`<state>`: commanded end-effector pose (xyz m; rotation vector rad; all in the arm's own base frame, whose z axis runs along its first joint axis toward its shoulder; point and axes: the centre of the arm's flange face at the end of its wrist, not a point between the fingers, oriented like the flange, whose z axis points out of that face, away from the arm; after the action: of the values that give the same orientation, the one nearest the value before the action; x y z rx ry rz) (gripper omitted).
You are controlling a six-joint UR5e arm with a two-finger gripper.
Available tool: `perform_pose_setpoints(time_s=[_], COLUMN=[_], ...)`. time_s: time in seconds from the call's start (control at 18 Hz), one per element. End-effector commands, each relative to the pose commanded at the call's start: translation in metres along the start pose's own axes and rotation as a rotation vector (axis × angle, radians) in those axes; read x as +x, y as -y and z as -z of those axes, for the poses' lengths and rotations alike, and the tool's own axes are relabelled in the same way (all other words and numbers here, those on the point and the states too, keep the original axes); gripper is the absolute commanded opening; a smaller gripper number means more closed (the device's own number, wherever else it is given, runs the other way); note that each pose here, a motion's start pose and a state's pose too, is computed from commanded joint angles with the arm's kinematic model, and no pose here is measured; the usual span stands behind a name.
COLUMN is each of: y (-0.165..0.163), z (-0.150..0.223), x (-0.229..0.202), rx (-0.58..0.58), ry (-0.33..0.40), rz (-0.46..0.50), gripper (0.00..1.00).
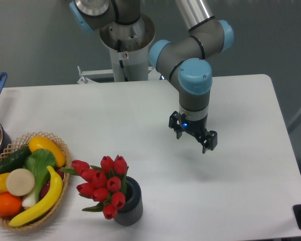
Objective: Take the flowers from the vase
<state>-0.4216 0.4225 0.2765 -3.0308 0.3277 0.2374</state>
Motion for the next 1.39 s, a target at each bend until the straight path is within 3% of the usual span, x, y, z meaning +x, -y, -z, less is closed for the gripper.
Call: perform_pose_setpoints(time_s=[0.78, 0.94, 1.11, 1.39], y=[-0.001, 0.004, 0.014, 0.022], z=[-0.011, -0.007, 0.005, 0.044], x=[0.010, 0.010, 0.005, 0.005], rx=[0.039, 0.109, 0.249, 0.442], ry=[-0.016, -0.015, -0.038, -0.044], rz=[0.003, 0.008, 0.028, 0.032], gripper=[1.00, 1.00, 1.00, 1.00])
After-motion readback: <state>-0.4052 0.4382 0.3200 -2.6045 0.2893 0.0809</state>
